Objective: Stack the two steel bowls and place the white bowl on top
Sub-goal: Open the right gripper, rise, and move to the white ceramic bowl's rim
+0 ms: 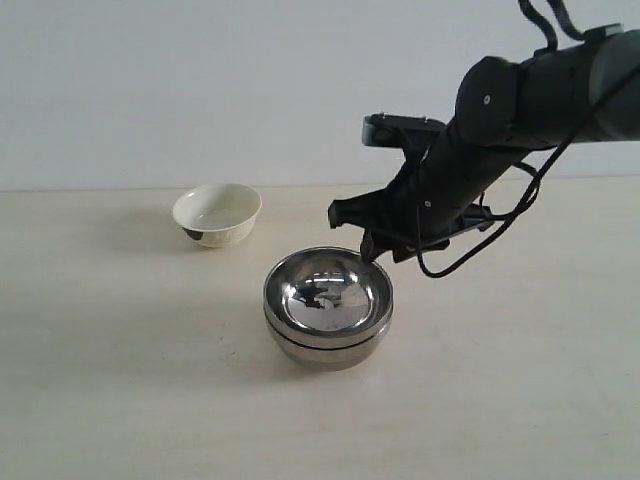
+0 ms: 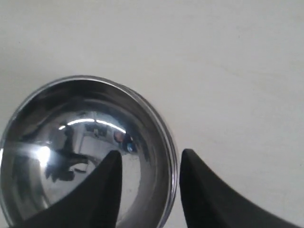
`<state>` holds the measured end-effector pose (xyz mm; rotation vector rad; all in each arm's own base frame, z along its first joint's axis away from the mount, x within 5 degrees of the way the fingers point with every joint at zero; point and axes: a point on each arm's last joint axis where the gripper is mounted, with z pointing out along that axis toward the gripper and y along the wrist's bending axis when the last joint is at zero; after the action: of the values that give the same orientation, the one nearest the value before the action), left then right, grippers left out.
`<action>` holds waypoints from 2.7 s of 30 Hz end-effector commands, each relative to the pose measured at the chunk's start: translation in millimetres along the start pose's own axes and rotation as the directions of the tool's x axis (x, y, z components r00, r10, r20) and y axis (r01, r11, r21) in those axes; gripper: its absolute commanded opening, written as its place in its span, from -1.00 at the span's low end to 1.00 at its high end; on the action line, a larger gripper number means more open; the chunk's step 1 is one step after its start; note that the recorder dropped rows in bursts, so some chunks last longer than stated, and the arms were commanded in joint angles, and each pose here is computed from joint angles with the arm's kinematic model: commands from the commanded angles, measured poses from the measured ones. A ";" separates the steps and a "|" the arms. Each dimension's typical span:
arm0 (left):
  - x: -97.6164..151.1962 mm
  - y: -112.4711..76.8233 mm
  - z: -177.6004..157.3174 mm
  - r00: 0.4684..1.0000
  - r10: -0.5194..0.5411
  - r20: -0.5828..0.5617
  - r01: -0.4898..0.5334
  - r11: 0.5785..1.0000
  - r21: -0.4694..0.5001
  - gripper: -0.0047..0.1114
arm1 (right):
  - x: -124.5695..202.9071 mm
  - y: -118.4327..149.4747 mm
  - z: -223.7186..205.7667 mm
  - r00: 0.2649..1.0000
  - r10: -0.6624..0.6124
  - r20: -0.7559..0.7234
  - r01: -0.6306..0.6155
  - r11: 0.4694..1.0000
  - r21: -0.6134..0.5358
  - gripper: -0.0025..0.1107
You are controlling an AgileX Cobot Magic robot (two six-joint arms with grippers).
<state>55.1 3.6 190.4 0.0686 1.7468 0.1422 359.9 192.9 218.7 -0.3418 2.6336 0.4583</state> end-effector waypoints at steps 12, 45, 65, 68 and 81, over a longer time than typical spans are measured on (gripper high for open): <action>0.4 -0.1 0.0 1.000 -0.017 0.007 0.017 1.000 -0.001 -0.85 | -55.8 20.9 -26.2 0.958 -0.066 0.278 0.077 0.997 -0.029 -0.34; 0.4 -0.1 0.0 1.000 -0.017 0.007 0.017 1.000 -0.001 -0.85 | -56.2 116.2 127.1 0.873 0.378 0.307 -0.274 0.903 -0.332 -0.34; 0.2 -0.1 0.0 1.000 -0.017 0.009 0.017 1.000 -0.001 -0.85 | -55.9 102.5 153.8 0.846 0.460 0.270 -0.368 0.869 -0.330 -0.34; 0.2 -0.1 0.0 1.000 -0.017 0.009 0.017 1.000 -0.001 -0.85 | -56.5 102.6 153.6 0.831 0.489 0.264 -0.393 0.853 -0.343 -0.34; 0.2 -0.1 0.0 1.000 -0.017 0.009 0.017 1.000 -0.001 -0.85 | -44.4 105.7 151.9 0.914 0.367 0.171 -0.322 0.915 -0.245 -0.34</action>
<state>55.1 3.6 190.4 0.0686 1.7468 0.1422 427.7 354.3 131.2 0.2143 2.3929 0.8957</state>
